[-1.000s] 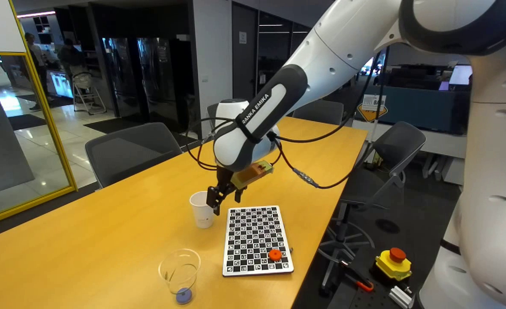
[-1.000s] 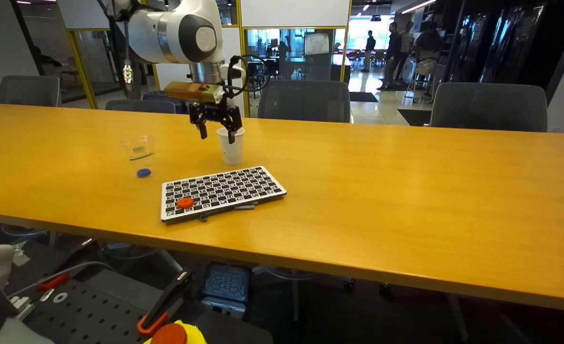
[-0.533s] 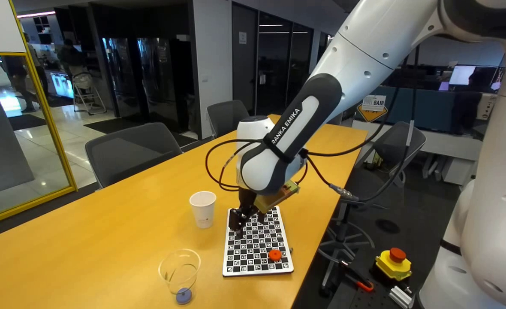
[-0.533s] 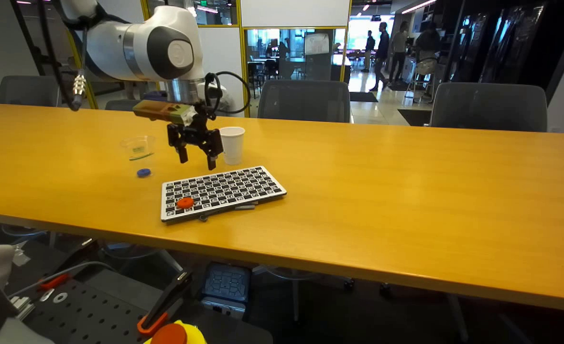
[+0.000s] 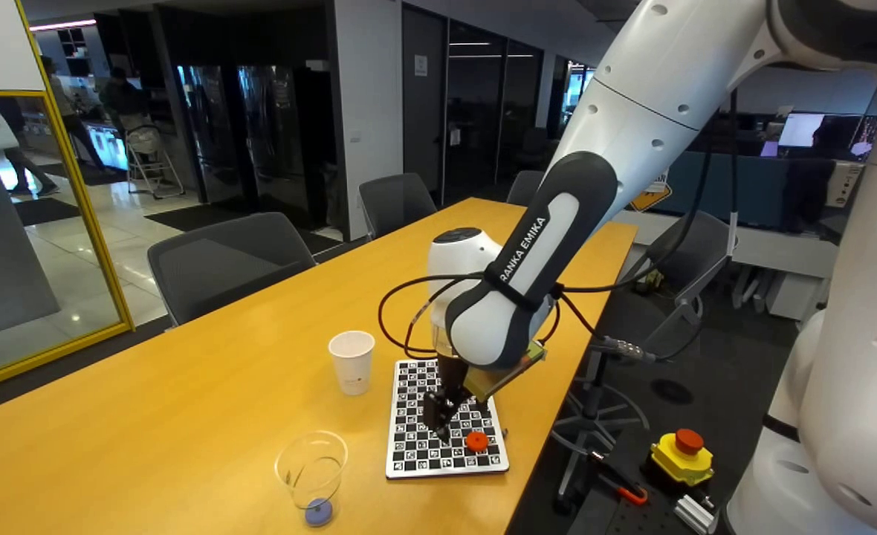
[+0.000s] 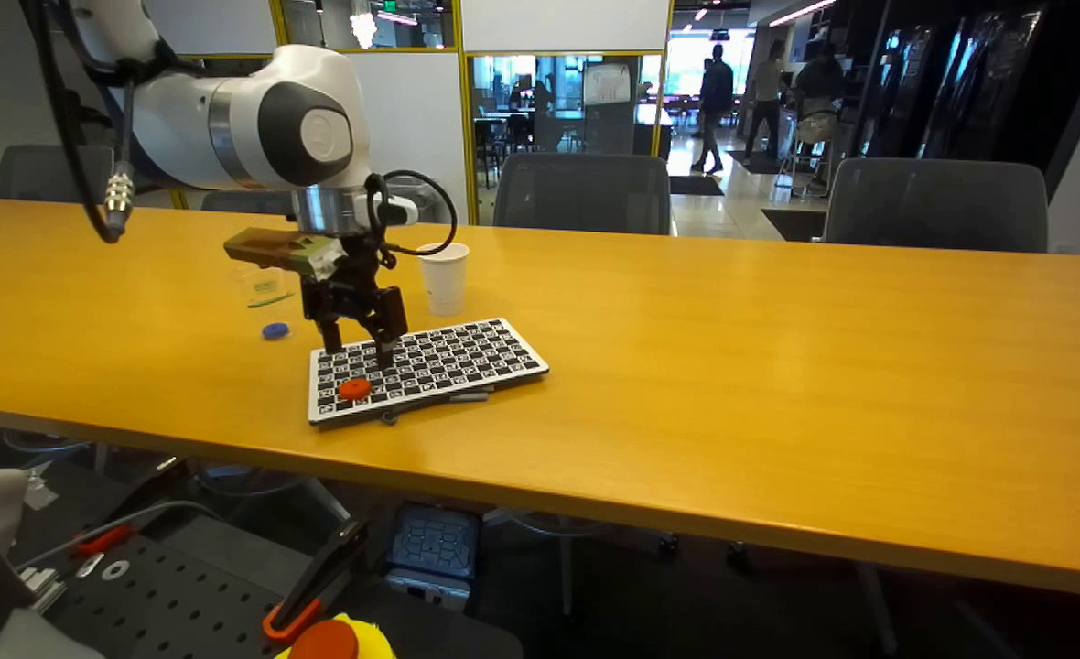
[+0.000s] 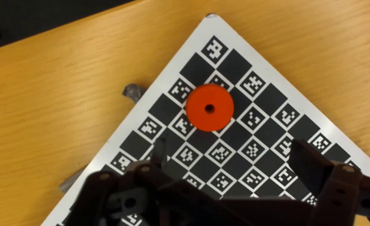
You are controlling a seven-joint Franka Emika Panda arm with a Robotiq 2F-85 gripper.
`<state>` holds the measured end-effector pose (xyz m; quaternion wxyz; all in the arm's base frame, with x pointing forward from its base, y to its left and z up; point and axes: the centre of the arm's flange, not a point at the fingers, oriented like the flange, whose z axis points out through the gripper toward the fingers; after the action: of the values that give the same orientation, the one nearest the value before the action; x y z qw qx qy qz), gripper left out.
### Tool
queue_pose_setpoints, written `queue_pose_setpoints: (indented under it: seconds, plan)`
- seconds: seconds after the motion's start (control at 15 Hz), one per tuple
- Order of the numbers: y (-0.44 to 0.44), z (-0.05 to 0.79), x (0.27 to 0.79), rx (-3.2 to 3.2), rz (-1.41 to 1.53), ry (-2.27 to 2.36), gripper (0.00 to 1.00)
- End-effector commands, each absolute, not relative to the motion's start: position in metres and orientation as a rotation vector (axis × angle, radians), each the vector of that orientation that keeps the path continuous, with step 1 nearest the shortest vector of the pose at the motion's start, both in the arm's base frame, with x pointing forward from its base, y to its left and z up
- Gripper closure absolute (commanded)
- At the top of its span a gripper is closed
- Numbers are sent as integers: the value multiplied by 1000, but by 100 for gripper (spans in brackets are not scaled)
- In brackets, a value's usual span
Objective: Put the orange objects in the white cup and the other objects inside the transparent cup.
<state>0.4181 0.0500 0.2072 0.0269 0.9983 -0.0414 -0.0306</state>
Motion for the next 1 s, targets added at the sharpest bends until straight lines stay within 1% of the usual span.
queue_pose_setpoints:
  seconds: [0.0,0.33,0.93]
  plan:
    - [46,205,399,3096,-78,-157,0]
    - [41,193,390,3140,-100,-157,0]
    - [37,191,387,3172,-30,-195,0]
